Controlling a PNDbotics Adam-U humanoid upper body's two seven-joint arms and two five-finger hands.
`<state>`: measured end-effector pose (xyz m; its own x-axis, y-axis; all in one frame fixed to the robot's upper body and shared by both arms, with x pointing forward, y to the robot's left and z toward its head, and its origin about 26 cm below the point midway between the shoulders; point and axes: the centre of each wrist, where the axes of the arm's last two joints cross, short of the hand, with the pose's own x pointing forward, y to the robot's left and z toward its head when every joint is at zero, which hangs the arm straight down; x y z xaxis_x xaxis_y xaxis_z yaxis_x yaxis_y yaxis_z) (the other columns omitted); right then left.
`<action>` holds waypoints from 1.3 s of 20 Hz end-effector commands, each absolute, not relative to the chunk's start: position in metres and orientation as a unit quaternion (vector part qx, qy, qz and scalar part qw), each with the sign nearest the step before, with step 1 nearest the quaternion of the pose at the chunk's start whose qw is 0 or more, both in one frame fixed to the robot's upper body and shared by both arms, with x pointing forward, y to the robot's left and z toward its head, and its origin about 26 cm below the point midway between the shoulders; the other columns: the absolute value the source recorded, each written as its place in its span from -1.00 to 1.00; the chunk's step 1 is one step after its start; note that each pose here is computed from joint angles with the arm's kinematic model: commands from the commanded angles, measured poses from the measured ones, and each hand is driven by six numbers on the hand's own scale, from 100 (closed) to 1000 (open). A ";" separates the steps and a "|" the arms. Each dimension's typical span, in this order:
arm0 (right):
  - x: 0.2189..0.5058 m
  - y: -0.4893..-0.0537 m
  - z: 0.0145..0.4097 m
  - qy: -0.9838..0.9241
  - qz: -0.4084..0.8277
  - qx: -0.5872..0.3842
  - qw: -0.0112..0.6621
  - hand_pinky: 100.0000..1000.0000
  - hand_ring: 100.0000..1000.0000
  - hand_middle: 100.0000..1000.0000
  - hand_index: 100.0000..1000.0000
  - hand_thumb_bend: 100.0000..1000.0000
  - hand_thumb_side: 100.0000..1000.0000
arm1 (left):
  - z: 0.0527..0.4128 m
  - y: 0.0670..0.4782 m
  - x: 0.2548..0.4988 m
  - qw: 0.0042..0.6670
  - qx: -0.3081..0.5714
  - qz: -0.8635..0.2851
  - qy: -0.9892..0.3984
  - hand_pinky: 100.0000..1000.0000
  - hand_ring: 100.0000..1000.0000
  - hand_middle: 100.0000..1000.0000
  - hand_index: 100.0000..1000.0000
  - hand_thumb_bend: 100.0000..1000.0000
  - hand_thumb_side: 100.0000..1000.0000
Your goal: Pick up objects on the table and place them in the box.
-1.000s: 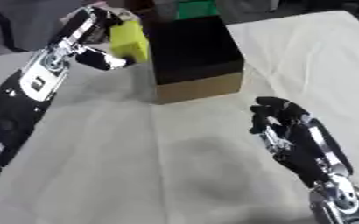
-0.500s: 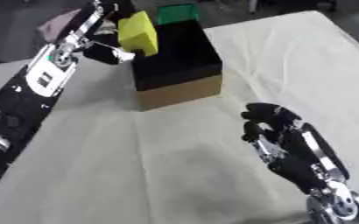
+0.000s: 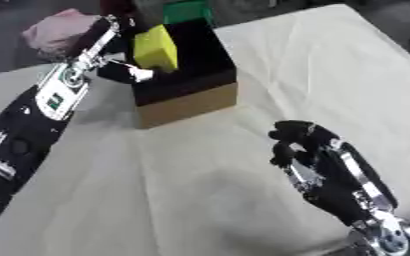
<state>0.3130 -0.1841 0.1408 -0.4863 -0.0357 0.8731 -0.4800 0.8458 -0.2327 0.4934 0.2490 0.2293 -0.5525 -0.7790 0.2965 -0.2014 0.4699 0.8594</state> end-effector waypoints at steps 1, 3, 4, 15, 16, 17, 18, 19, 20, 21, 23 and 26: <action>0.313 -0.182 0.149 -0.837 0.234 0.159 0.468 0.11 0.62 -0.07 0.52 -0.71 -0.35 | 0.245 0.249 0.494 0.328 0.327 -0.413 -0.784 0.55 0.35 0.38 0.58 0.30 -0.29; 0.313 -0.182 0.149 -0.837 0.234 0.159 0.468 0.11 0.62 -0.07 0.52 -0.71 -0.35 | 0.246 0.247 0.493 0.318 0.326 -0.419 -0.785 0.60 0.43 0.49 0.64 0.44 -0.22; 0.313 -0.182 0.148 -0.837 0.234 0.159 0.469 0.11 0.62 -0.06 0.52 -0.71 -0.35 | 0.247 0.246 0.492 0.314 0.325 -0.422 -0.786 0.62 0.46 0.54 0.67 0.51 -0.16; 0.313 -0.184 0.146 -0.835 0.232 0.157 0.475 0.11 0.63 -0.06 0.51 -0.72 -0.36 | 0.254 0.242 0.485 0.289 0.297 -0.443 -0.795 0.64 0.48 0.56 0.66 0.57 -0.15; 0.313 -0.186 0.145 -0.835 0.230 0.155 0.476 0.11 0.63 -0.06 0.51 -0.72 -0.36 | 0.255 0.242 0.482 0.284 0.290 -0.440 -0.801 0.64 0.46 0.53 0.65 0.54 -0.17; 0.313 -0.187 0.145 -0.835 0.229 0.153 0.477 0.11 0.63 -0.06 0.51 -0.71 -0.36 | 0.257 0.243 0.479 0.280 0.281 -0.436 -0.808 0.62 0.44 0.49 0.63 0.50 -0.20; 0.313 -0.188 0.145 -0.835 0.227 0.151 0.478 0.11 0.63 -0.06 0.51 -0.71 -0.36 | 0.260 0.244 0.476 0.278 0.271 -0.432 -0.814 0.62 0.44 0.48 0.63 0.50 -0.21; 0.312 -0.189 0.145 -0.835 0.226 0.150 0.478 0.11 0.63 -0.06 0.51 -0.71 -0.36 | 0.262 0.244 0.473 0.278 0.263 -0.429 -0.818 0.62 0.44 0.48 0.63 0.50 -0.21; 0.312 -0.190 0.144 -0.835 0.225 0.150 0.479 0.11 0.63 -0.06 0.51 -0.72 -0.37 | 0.265 0.245 0.471 0.277 0.255 -0.425 -0.823 0.60 0.40 0.42 0.61 0.44 -0.31; 0.312 -0.192 0.143 -0.835 0.222 0.146 0.481 0.11 0.63 -0.06 0.51 -0.72 -0.37 | 0.270 0.248 0.464 0.267 0.242 -0.417 -0.834 0.60 0.39 0.40 0.60 0.42 -0.35; 0.312 -0.196 0.142 -0.836 0.217 0.140 0.484 0.11 0.62 -0.06 0.51 -0.95 -0.22 | 0.278 0.254 0.449 0.260 0.211 -0.402 -0.852 0.61 0.38 0.38 0.59 0.36 -0.42; 0.312 -0.199 0.141 -0.837 0.210 0.134 0.486 0.11 0.62 -0.06 0.51 -0.95 -0.22 | 0.286 0.264 0.422 0.258 0.166 -0.376 -0.874 0.62 0.38 0.37 0.57 0.29 -0.46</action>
<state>0.3114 -0.1938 0.1346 -0.4738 -0.0237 0.8803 -0.4421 0.8709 -0.2145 0.4348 0.2586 0.2580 -0.7768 -0.5146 0.3631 -0.0739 0.6470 0.7589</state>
